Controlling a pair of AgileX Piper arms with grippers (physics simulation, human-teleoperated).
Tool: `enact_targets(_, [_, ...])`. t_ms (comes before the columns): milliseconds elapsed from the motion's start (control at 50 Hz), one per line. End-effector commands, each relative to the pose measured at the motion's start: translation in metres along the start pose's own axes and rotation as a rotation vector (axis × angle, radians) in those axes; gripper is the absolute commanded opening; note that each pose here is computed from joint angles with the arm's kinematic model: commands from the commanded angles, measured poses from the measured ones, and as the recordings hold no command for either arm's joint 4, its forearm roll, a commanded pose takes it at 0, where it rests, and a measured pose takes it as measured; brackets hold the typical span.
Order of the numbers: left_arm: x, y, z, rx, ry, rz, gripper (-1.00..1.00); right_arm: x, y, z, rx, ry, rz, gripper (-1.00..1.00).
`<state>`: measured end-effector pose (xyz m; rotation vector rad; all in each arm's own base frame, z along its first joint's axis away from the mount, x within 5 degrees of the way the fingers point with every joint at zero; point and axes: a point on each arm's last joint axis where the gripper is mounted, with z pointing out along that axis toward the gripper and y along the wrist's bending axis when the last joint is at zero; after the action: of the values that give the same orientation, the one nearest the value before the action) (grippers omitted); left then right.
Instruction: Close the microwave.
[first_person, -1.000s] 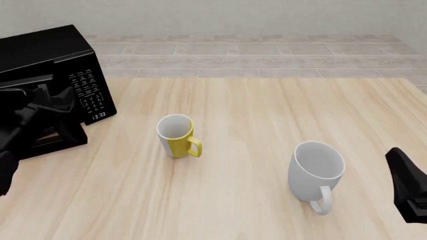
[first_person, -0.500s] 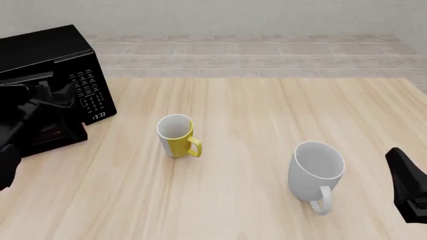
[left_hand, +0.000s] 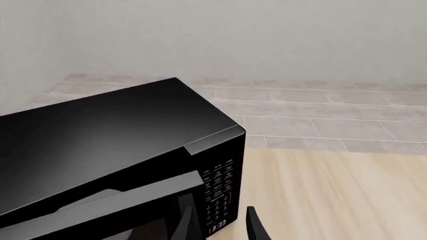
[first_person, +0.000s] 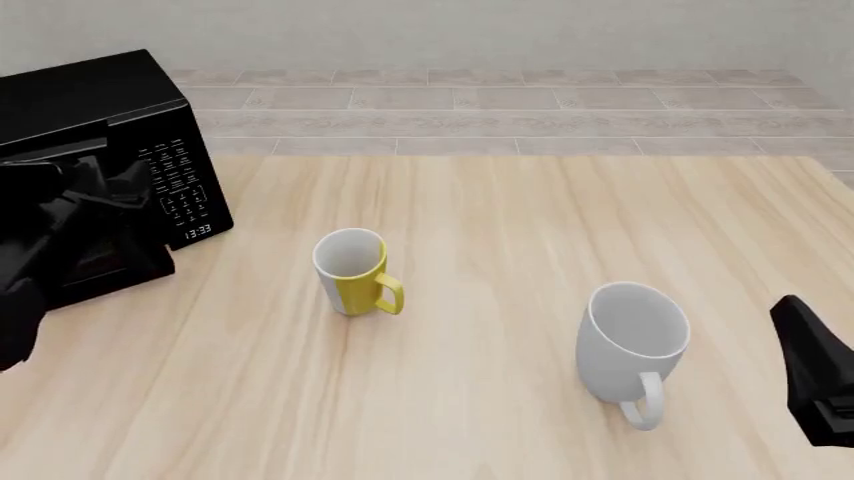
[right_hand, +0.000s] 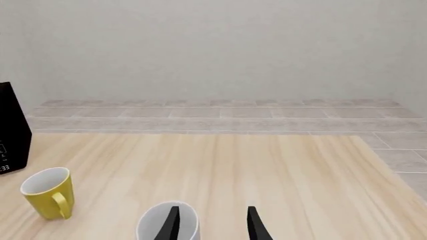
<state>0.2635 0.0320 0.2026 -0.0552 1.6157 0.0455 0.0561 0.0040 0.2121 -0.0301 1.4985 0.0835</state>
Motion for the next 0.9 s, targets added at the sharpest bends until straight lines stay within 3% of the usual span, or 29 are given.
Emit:
enact_targets(20, [0.0358,0.0333,0.0022,-0.181,0.212,-0.05,1.0,0.0002,0.0,0.0,0.0,0.002,0.003,1.0])
enact_targets(900, [0.0392,0.04,0.0104,-0.2,0.223,-0.052,1.0,-0.0002,0.0004,0.0,-0.007,-0.004,0.007,1.0])
